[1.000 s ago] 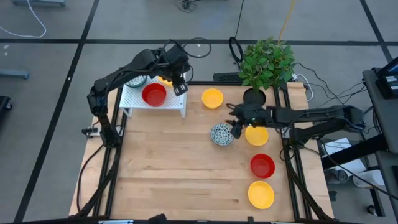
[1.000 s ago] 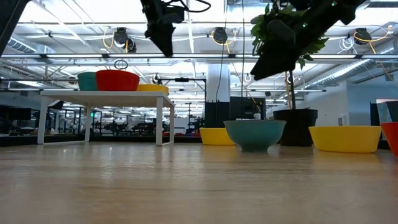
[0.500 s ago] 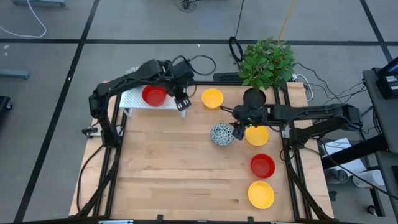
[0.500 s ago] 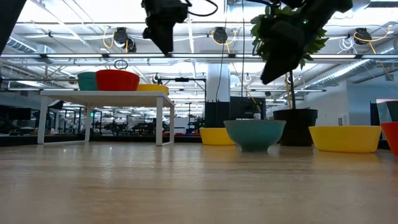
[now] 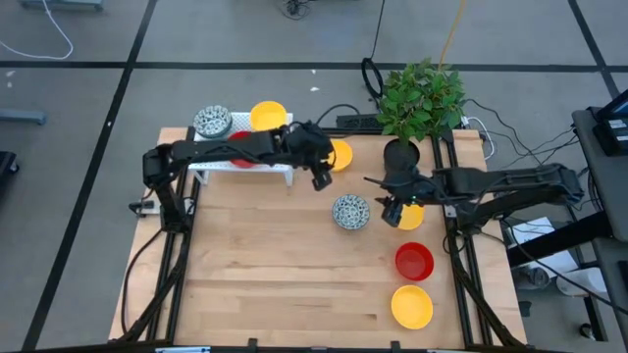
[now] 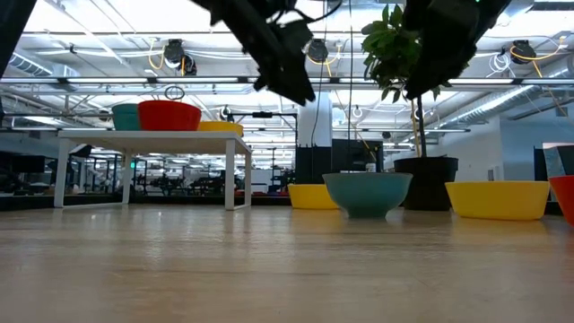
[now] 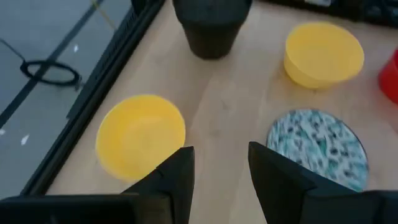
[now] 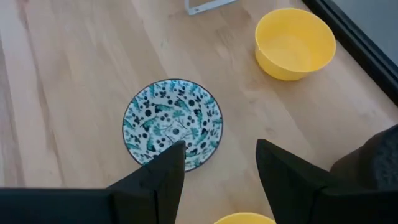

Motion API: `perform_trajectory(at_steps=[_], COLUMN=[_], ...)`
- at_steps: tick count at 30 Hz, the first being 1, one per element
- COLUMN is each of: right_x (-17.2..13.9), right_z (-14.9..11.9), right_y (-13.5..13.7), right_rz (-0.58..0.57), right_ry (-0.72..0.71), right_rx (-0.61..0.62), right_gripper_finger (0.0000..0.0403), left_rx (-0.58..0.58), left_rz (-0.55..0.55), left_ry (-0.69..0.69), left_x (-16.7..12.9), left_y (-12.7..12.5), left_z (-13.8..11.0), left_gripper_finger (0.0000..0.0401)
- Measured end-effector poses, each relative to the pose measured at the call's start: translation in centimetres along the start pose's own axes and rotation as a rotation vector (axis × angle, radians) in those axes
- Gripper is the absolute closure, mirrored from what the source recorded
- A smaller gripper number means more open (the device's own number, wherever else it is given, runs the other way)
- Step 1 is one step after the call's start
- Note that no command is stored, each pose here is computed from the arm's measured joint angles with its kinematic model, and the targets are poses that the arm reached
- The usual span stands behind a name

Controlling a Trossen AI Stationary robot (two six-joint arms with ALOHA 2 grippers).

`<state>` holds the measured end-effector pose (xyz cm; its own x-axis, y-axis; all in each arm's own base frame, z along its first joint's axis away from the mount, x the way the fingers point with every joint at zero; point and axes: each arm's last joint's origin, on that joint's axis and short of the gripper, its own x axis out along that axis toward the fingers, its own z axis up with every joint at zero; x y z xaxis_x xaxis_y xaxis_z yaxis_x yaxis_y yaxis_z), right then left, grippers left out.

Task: Pick & Place Mini bowls
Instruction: Stack the yellow bowl on top of the yellow bowl on the shelf

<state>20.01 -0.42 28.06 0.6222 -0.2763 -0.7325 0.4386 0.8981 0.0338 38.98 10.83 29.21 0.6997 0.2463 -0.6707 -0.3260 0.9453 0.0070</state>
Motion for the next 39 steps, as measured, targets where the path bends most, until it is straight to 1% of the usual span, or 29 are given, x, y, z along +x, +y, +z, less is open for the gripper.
perform_trajectory(at_steps=[2, 5, 10, 12, 15, 20, 24, 28, 31, 33, 35, 37, 39], right_x=[-0.2, -0.4, -0.4, -0.4, -0.4, -0.4, -0.3, -0.3, -0.3, -0.3, -0.3, -0.3, -0.3], right_z=[0.0, 0.0, 0.0, 0.0, 0.0, 0.1, 0.3, 0.6, 0.6, 0.7, 0.7, 0.7, 0.7], right_y=[-0.1, -0.1, -0.1, -0.1, -0.2, -0.3, -0.2, -0.1, -0.1, -0.2, -0.2, -0.2, -0.2], right_rz=[0.002, 0.004, 0.004, 0.004, -0.027, -0.044, -0.037, -0.037, -0.048, -0.051, -0.051, -0.052, -0.053], right_ry=[-0.005, -0.014, -0.013, -0.013, -0.026, -0.035, -0.051, -0.083, -0.091, -0.091, -0.091, -0.092, -0.093], right_rx=[0.005, 0.008, 0.007, 0.012, 0.028, 0.032, 0.038, 0.048, 0.051, 0.055, 0.067, 0.081, 0.081], right_gripper_finger=[0.0216, 0.0216, 0.0216, 0.0216, 0.0216, 0.0216, 0.0216, 0.0216, 0.0216, 0.0216, 0.0216, 0.0216, 0.0216], left_rx=[-0.001, 0.025, 0.082, 0.081, 0.068, 0.022, 0.008, 0.025, 0.036, 0.067, 0.104, 0.152, 0.163], left_rz=[-0.001, -0.001, 0.005, 0.042, 0.092, 0.117, 0.075, 0.030, 0.031, 0.032, 0.033, 0.031, 0.031], left_ry=[-0.034, -0.027, 0.045, 0.069, 0.090, 0.101, 0.110, 0.172, 0.217, 0.253, 0.299, 0.328, 0.351], left_x=[1.5, 4.1, 8.0, 9.0, 10.0, 11.4, 12.4, 13.3, 13.5, 13.7, 13.5, 13.4, 13.3], left_y=[0.0, -0.1, -0.2, 0.1, 1.0, 2.4, 3.2, 3.5, 3.5, 3.6, 3.7, 3.8, 3.7], left_z=[-0.6, -1.5, -3.5, -4.1, -4.7, -5.4, -6.0, -7.2, -7.8, -8.2, -8.6, -8.8, -9.0], left_gripper_finger=[0.0247, 0.0247, 0.0247, 0.0247, 0.0247, 0.0247, 0.0247, 0.0247, 0.0248, 0.0258, 0.0281, 0.0315, 0.0356])
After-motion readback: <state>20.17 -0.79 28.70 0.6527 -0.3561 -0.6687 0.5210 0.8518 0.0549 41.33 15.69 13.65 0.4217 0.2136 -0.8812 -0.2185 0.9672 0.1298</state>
